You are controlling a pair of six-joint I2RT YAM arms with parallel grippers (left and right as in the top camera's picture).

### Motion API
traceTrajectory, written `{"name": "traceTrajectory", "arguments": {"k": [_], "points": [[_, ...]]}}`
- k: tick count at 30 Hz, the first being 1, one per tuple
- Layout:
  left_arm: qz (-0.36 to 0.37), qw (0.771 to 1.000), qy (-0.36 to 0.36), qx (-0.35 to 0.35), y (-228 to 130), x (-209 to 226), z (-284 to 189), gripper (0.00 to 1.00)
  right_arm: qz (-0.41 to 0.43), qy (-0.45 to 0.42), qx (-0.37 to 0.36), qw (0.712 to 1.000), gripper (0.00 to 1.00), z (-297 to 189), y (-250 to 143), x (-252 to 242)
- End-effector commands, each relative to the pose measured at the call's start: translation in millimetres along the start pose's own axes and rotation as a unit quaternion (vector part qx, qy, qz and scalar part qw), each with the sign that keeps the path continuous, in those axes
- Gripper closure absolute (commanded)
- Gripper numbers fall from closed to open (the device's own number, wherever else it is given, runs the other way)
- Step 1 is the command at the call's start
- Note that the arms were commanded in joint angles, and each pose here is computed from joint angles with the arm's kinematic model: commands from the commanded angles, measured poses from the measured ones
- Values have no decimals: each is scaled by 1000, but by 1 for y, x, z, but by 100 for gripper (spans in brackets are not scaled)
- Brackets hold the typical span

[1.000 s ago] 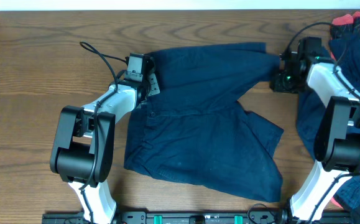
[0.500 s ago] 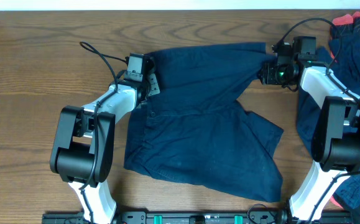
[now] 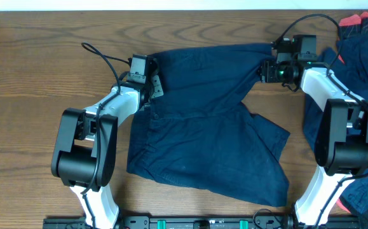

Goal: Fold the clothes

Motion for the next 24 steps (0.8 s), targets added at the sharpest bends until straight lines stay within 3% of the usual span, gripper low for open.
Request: {"name": "traceTrajectory", "arguments": {"k": [1,3,9,12,18,24], "points": [[-6,999,39,27,-15,20,11,52,-5,3,24,1000,46,15,-14,2],[-6,999,39,27,-15,20,11,52,-2,4,34,999,57,21,-19,2],[-6,999,39,27,-15,20,11,52,4,-19,52,998,75,20,-26,-5],[-6,999,40,29,-16,20,11,52,14,-33,66,997,99,17,-31,-14],[-6,999,42,34,-18,21,11,52,72,-100,111,986,99,-7,-47,-41],[-6,998,43,35,-18,21,11,52,152,-240,184,941,99,-60,-75,-69]]}}
Point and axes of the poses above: each gripper's point midway between its finger pads, its own z axis out along the fingers, its own x axis along the line the jaws close on, y = z × x, the point moved 6 cm from there along -z, back along the fingers, and after that the axes turned 2 degrees about -z, right-handed, at the moved point
